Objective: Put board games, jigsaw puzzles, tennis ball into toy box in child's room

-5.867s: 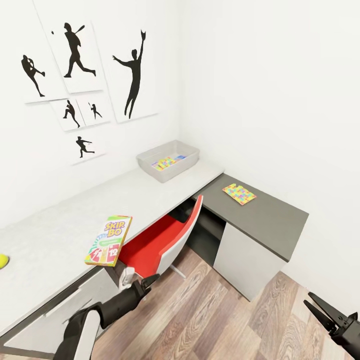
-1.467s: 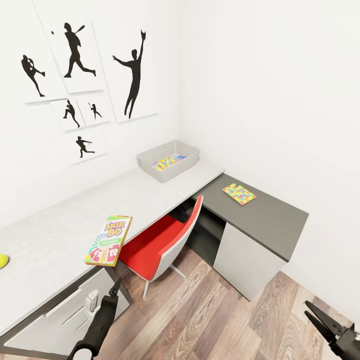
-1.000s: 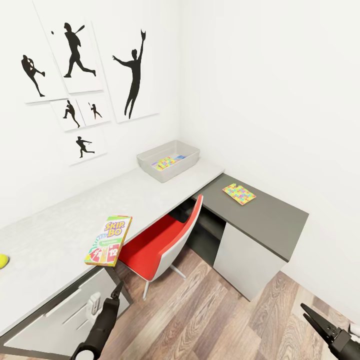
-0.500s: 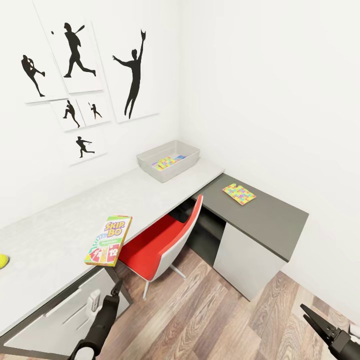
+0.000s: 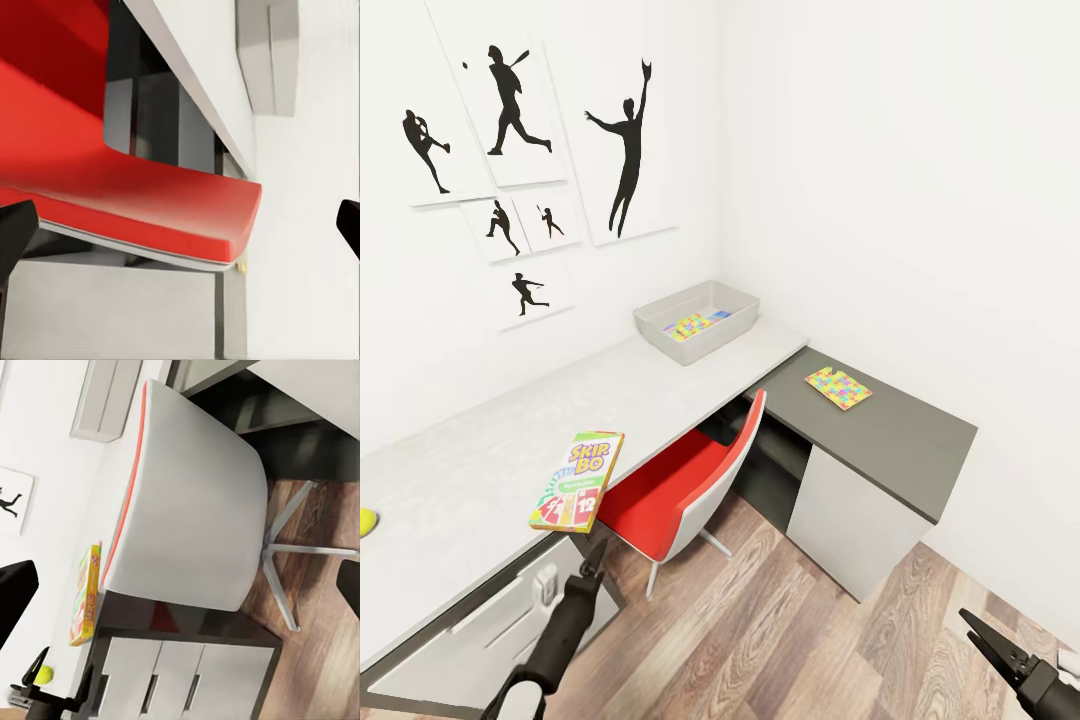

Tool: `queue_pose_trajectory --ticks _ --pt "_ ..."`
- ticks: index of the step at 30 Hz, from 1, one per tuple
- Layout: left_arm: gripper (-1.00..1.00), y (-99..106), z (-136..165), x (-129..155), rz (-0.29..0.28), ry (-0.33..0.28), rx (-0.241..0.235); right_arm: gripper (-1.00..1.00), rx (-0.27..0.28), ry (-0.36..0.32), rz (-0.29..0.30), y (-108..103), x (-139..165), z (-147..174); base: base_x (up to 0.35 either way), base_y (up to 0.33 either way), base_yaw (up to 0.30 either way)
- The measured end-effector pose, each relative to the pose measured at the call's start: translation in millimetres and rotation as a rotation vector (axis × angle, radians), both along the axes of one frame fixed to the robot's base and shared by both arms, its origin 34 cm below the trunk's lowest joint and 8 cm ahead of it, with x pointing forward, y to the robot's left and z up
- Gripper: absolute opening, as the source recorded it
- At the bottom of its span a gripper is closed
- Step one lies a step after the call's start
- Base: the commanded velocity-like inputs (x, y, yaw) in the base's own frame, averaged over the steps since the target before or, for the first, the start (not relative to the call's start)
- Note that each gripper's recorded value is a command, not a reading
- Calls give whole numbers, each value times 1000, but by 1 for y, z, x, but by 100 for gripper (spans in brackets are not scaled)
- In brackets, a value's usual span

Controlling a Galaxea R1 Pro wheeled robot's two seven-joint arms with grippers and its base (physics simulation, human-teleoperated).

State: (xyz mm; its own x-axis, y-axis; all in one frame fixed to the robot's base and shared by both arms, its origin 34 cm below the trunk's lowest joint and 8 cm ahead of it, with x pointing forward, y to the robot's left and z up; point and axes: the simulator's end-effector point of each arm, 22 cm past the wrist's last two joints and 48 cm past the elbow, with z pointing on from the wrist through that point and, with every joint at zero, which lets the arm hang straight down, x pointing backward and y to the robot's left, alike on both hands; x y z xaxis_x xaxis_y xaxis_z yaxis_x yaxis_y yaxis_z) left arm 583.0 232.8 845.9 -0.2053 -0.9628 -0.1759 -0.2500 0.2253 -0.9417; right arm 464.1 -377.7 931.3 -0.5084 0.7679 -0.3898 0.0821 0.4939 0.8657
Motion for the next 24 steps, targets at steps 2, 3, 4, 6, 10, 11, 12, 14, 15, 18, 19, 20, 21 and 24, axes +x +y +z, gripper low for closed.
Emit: queue_pose_trajectory --ticks 2,3,4,6,10,11,12,14,15,18,19,20,21,24 --pt "100 -1 5 2 -8 -18 -9 100 -1 0 0 0 0 0 0 0 0" --pt "100 -2 7 3 -9 -23 -10 100 -1 0 0 0 0 0 0 0 0" --pt "100 -2 9 3 -11 -28 -12 100 -1 1 0 0 0 0 0 0 0" --pt "100 -1 12 4 -12 -37 -13 100 -1 1 0 0 0 0 0 0 0" --pt "100 1 17 6 -9 -51 -20 100 -2 1 0 0 0 0 0 0 0" --pt "100 2 17 7 -6 -53 -22 100 -2 1 0 0 0 0 0 0 0" --pt "100 3 20 8 1 -60 -30 100 -2 1 0 0 0 0 0 0 0" --pt "100 7 24 10 17 -73 -44 100 -2 2 0 0 0 0 0 0 0" --pt "100 9 26 10 23 -78 -49 100 -2 2 0 0 0 -1 0 0 0" --pt "100 14 34 14 46 -99 -67 100 -2 2 -1 1 0 -1 0 0 0" --pt "100 17 37 15 54 -108 -72 100 -2 2 -1 1 0 -1 0 0 0" --pt "100 18 38 16 58 -111 -73 100 -1 2 -1 1 0 -1 0 0 0" --pt "100 19 39 16 61 -114 -74 100 -2 3 -1 1 0 -1 0 0 0" --pt "100 24 41 17 70 -121 -74 100 -1 3 -1 1 0 -1 0 0 0"
